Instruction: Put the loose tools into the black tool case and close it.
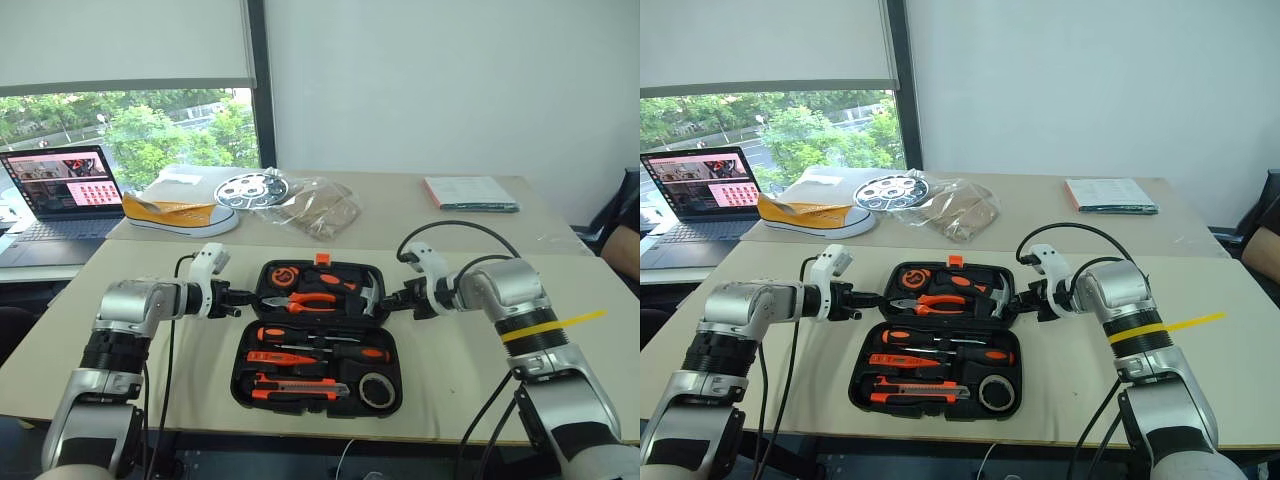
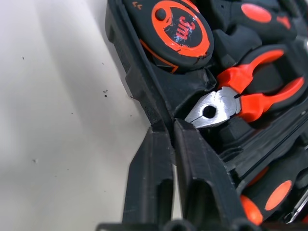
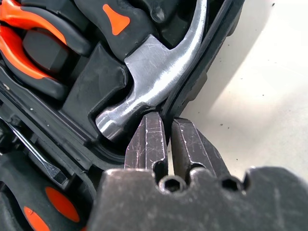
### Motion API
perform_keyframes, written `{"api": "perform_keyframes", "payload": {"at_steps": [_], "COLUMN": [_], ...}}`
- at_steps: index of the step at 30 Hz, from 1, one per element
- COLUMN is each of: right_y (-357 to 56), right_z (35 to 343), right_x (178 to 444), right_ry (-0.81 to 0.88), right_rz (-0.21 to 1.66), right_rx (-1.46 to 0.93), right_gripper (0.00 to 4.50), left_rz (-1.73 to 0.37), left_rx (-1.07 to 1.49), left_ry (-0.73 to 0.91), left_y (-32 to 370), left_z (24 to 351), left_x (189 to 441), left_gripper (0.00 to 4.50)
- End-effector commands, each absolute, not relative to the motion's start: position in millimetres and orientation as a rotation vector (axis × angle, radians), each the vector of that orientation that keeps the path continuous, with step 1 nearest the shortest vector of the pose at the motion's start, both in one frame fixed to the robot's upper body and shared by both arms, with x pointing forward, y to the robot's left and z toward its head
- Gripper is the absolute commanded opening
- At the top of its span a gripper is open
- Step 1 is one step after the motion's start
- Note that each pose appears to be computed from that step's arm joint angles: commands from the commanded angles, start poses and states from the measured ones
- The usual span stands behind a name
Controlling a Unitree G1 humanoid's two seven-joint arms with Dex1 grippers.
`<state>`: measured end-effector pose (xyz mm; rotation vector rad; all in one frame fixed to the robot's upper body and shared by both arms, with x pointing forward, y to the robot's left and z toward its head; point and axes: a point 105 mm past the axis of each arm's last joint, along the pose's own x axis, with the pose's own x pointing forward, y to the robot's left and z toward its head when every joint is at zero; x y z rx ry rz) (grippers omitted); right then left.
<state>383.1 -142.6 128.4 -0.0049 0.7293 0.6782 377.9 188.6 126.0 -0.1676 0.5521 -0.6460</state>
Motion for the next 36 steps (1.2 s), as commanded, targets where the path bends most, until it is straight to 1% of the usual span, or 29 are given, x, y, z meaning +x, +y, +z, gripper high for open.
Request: {"api": "perform_keyframes", "payload": {"at_steps": [1,3,4,5,6,9,10,13,15,16,18,19,21,23,24,27,29,30,32,33,35,36], "right_y": [-127.7,-124.6,-122.8,-122.6,-122.5,-123.3,-124.6,-130.3,-134.0,-136.0,-147.0,-153.6,-159.9,-159.7,-160.2,-163.6,-168.8,-171.2,-177.7,-182.1,-188.4,-191.9], "right_z": [177.5,193.1,198.3,198.5,196.3,189.9,185.0,163.5,147.3,138.5,117.1,108.3,100.7,96.8,94.5,92.4,95.8,97.7,101.7,104.7,107.2,107.5], "right_x": [394.3,392.3,386.9,381.9,376.5,365.8,358.8,340.6,330.8,326.0,325.2,325.5,326.0,320.8,317.4,312.2,310.6,309.9,307.2,305.0,296.4,290.2], "right_ry": [0.345,0.161,0.063,-0.004,-0.055,-0.159,-0.205,-0.271,-0.286,-0.292,-0.237,-0.214,-0.211,-0.217,-0.214,-0.218,-0.223,-0.221,-0.209,-0.194,-0.159,-0.131], "right_rz": [0.824,0.876,0.913,0.938,0.962,1.009,1.031,1.086,1.117,1.135,1.133,1.121,1.103,1.127,1.145,1.155,1.135,1.126,1.108,1.095,1.103,1.109], "right_rx": [-0.125,-0.257,-0.351,-0.442,-0.522,-0.659,-0.719,-0.88,-0.963,-0.999,-1.077,-1.098,-1.127,-1.105,-1.092,-1.103,-1.11,-1.105,-1.078,-1.047,-0.999,-0.963], "right_gripper": [0.0,0.0,0.0,0.0,0.0,0.0,0.0,0.0,0.0,0.0,0.0,0.0,0.0,0.83,1.11,2.19,2.73,3.18,3.83,3.83,3.5,3.2], "left_rz": [-0.661,-0.699,-0.725,-0.739,-0.757,-0.807,-0.841,-0.941,-0.963,-0.985,-1.036,-1.054,-1.056,-1.06,-1.066,-1.067,-1.045,-1.029,-0.995,-0.977,-0.95,-0.934], "left_rx": [-0.191,-0.178,-0.146,-0.087,-0.019,0.146,0.232,0.475,0.582,0.637,0.758,0.793,0.821,0.822,0.828,0.841,0.802,0.777,0.749,0.727,0.691,0.668], "left_ry": [0.281,0.16,0.08,0.049,0.016,-0.052,-0.078,-0.149,-0.165,-0.145,-0.094,-0.087,-0.086,-0.069,-0.069,-0.054,-0.012,-0.001,0.007,0.013,0.015,0.019], "left_y": [188.3,184.7,183.5,184.2,184.5,184.1,183.3,182.1,186.7,190.1,196.5,198.1,201.8,206.5,208.5,218.8,229.9,233.5,239.5,242.4,245.0,245.9], "left_z": [163.1,176.3,183.9,183.9,183.1,177.4,171.9,152.1,136.7,124.8,102.3,96.2,88.8,84.9,84.9,86.1,87.6,89.5,94.7,98.0,106.2,110.6], "left_x": [390.2,388.8,386.1,382.7,378.8,368.6,360.9,336.5,325.6,319.2,307.6,303.9,300.1,297.9,296.7,295.1,296.1,297.8,302.5,306.5,314.2,318.8], "left_gripper": [0.02,0.02,0.02,0.02,0.02,0.02,0.02,0.02,0.02,0.02,0.02,0.02,0.69,1.14,1.58,2.73,3.35,3.83,3.85,3.85,3.85,3.58]}}
